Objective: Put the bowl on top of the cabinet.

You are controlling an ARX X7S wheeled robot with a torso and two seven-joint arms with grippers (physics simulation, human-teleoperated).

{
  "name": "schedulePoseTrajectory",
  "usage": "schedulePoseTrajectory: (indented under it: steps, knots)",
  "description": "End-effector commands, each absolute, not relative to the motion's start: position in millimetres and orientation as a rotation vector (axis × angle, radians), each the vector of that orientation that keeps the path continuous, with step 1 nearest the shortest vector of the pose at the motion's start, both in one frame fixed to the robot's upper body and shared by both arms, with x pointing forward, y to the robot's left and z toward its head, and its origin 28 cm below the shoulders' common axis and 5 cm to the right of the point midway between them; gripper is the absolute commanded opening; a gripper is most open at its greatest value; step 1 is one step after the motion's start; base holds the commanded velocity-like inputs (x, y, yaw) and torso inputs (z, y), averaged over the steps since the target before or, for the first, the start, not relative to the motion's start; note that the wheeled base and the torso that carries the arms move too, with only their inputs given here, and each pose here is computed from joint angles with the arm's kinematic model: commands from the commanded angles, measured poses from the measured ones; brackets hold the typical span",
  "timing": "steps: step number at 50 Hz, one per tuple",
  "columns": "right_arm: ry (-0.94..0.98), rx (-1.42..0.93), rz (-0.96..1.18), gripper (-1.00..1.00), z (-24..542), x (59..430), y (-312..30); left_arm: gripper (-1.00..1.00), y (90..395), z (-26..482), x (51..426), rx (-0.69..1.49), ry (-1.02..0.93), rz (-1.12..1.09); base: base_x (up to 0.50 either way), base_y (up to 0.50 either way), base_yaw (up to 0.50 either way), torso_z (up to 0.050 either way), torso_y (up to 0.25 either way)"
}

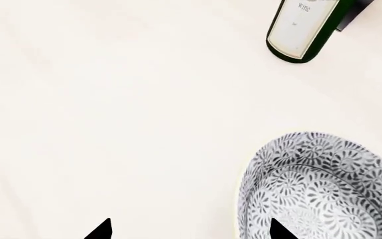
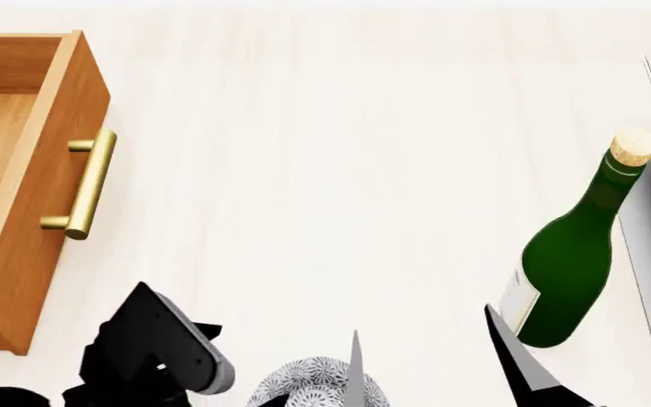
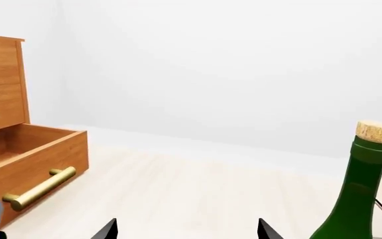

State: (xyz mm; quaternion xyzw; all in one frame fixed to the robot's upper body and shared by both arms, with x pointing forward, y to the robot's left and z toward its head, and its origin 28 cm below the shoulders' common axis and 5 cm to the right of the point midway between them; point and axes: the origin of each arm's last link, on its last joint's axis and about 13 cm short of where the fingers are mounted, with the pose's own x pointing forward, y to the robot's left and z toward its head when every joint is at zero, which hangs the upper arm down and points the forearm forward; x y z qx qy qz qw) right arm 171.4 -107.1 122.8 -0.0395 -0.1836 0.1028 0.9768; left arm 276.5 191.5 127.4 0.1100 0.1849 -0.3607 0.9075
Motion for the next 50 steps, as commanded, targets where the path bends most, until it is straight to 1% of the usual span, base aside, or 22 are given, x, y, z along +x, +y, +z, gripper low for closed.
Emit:
schedulePoseTrajectory:
  steps: [1,30,31,50]
  knots:
    - [-0.369,-0.08,0.209,1.0,122.3,171.3,-107.1,1.0,190.1,120.6,280.8,0.243,0.387,-0.734,0.0,0.0,0.0,0.0,0.0]
    - [-0.368,-0.076,0.21,1.0,120.8,170.4,-107.5,1.0,178.2,96.5,279.0,0.311,0.443,-0.848,0.0,0.0,0.0,0.0,-0.003]
    - [-0.368,-0.076,0.209,1.0,120.7,170.5,-107.5,-1.0,178.0,95.8,279.2,0.311,0.446,-0.847,0.0,0.0,0.0,0.0,-0.009]
    - [-0.369,-0.079,0.208,1.0,121.1,170.7,-107.5,-1.0,180.9,94.3,280.0,0.315,0.447,-0.836,0.0,0.0,0.0,0.0,-0.003]
